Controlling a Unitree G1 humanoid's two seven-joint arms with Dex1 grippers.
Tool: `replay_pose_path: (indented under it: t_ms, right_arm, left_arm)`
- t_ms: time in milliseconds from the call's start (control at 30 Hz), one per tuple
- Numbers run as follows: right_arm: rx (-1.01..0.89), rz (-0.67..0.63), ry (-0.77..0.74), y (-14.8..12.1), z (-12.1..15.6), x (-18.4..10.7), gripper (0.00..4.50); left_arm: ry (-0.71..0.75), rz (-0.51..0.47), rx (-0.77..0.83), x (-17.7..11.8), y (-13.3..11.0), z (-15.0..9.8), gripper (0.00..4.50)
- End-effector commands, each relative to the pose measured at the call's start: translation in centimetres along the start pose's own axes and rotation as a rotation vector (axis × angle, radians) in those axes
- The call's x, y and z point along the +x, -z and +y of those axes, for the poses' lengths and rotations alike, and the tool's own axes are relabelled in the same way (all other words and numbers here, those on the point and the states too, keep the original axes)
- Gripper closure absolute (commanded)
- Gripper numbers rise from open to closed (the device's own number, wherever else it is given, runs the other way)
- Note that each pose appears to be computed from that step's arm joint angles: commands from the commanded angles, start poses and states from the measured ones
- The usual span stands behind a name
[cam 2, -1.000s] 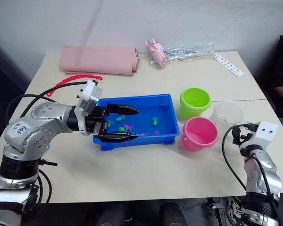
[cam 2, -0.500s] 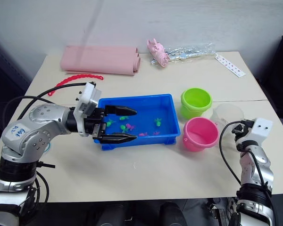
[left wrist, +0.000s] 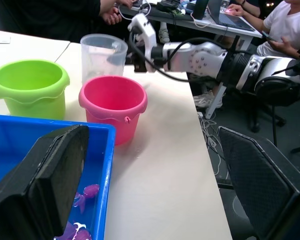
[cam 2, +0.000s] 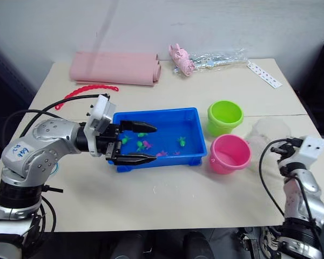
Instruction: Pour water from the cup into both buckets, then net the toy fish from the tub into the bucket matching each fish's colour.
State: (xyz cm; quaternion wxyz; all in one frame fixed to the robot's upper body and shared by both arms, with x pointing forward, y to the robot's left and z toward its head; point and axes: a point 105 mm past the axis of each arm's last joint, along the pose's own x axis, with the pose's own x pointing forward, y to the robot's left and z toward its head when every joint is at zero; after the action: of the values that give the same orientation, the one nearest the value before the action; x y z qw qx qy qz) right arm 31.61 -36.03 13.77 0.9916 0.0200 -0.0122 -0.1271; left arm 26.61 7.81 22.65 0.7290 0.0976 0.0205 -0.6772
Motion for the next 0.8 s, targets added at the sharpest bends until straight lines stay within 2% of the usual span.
replay_pose_path:
  t_ms: [33,100,200,333,800]
  right_arm:
    - [-0.135,-0.129,-0.045,-5.1,0.3,-1.2,4.38]
    - [-0.228,-0.135,-0.06,-5.9,0.6,-1.6,4.38]
    - [-0.49,-0.173,-0.113,-7.6,1.7,-2.3,4.38]
    - [-0.718,-0.203,-0.136,-8.4,2.6,-2.7,4.38]
    - [-1.287,-0.377,-0.181,-10.2,5.7,-2.7,4.38]
  left_arm:
    - [0.034,-0.008,0.032,0.2,-0.5,-0.4,0.0]
    - [0.039,-0.008,0.033,0.3,-0.3,-0.4,0.0]
    - [0.047,-0.014,0.037,0.7,-0.2,-0.4,0.0]
    - [0.054,-0.017,0.045,0.9,-0.2,-0.3,0.0]
    - [0.058,-0.002,0.05,0.7,-0.2,-0.1,0.0]
